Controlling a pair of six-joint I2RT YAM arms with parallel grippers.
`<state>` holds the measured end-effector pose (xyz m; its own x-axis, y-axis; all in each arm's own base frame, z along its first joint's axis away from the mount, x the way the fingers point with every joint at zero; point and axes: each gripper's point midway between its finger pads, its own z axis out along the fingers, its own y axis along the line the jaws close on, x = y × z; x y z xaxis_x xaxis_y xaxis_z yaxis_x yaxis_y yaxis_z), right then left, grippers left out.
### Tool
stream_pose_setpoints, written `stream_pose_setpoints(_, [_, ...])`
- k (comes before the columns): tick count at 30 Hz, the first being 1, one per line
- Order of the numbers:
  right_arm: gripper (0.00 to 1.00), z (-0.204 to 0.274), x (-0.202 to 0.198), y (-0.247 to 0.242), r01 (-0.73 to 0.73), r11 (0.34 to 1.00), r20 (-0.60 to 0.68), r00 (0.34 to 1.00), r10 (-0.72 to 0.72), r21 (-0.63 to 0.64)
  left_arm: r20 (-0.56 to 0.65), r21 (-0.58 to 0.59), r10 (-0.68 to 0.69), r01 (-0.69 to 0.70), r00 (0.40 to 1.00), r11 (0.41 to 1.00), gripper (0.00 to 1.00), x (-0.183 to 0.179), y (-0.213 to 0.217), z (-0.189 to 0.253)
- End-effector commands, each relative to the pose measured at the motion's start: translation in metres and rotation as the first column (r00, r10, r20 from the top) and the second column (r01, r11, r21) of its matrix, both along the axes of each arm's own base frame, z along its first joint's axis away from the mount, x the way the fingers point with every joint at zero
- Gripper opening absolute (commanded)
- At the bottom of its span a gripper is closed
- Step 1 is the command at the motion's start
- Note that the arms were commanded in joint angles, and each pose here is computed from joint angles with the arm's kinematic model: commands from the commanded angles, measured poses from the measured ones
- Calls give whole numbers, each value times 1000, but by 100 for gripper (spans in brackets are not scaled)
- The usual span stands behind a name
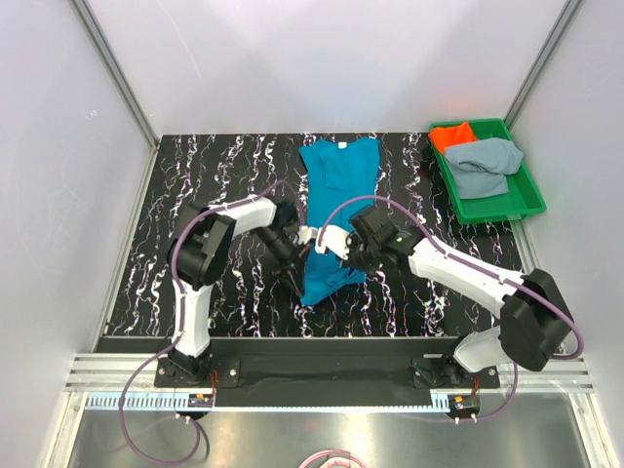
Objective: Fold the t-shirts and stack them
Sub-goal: Fold the tshirt
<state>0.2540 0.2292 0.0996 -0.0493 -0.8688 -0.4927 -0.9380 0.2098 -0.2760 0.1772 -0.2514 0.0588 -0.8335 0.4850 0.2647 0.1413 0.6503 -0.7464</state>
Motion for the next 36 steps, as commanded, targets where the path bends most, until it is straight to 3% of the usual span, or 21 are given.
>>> stream_pose_setpoints(1, [0,35,27,5,36,998,103,994,-42,60,134,-33,7,-2,991,999,0,26,7,29])
stream_pose_setpoints(10, [0,54,57,3,69,995,179,980,-81,75,323,-21,-27,36,946,999,0,80,9,45])
stream_pose_setpoints(21, [0,67,121,-6,133,987,275,949,-153,90,406,1,-33,35,913,999,0,143,5,33])
stream_pose_setpoints(36, [0,69,197,-15,227,968,338,907,-250,105,638,1,38,-50,769,999,0,254,0,28])
